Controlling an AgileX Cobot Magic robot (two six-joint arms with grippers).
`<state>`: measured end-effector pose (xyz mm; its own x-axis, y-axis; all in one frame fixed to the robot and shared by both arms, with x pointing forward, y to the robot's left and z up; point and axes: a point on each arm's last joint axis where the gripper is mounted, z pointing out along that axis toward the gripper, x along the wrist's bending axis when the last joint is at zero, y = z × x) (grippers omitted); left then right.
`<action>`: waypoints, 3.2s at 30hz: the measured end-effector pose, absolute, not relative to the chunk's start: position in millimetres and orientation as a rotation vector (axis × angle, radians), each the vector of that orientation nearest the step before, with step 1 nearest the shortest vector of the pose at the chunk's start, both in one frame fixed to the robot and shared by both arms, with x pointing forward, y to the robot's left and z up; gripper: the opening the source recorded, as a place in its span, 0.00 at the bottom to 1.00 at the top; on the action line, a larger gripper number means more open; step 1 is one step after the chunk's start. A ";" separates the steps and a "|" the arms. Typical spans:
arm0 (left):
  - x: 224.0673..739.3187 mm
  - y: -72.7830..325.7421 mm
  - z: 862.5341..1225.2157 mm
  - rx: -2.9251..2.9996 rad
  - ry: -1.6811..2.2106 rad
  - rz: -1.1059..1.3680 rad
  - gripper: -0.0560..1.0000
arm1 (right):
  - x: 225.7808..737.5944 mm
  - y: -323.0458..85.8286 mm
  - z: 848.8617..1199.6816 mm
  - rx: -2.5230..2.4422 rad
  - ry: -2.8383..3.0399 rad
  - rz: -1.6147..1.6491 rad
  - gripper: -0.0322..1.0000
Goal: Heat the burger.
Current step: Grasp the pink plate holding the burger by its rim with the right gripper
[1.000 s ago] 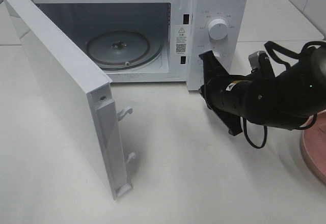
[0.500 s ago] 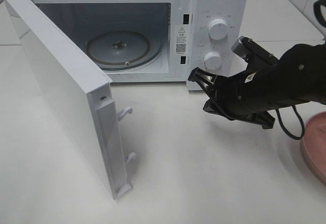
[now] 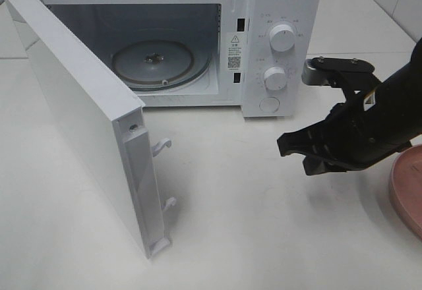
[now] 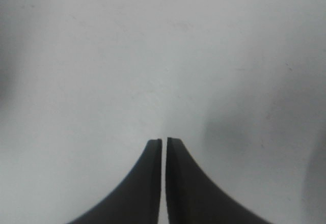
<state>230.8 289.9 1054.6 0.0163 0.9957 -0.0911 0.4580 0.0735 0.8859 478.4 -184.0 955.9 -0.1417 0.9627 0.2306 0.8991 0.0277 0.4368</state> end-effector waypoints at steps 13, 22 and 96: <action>230.8 289.9 1054.6 1.496 1.556 0.854 0.97 | 458.8 -230.5 981.2 1.898 2.222 0.459 0.28; 230.8 289.9 1054.6 1.496 1.556 0.854 0.97 | 454.6 -252.5 985.5 1.878 2.208 0.318 0.90; 230.8 289.9 1054.6 1.496 1.556 0.854 0.97 | 498.1 -271.6 883.4 1.963 2.248 0.000 0.26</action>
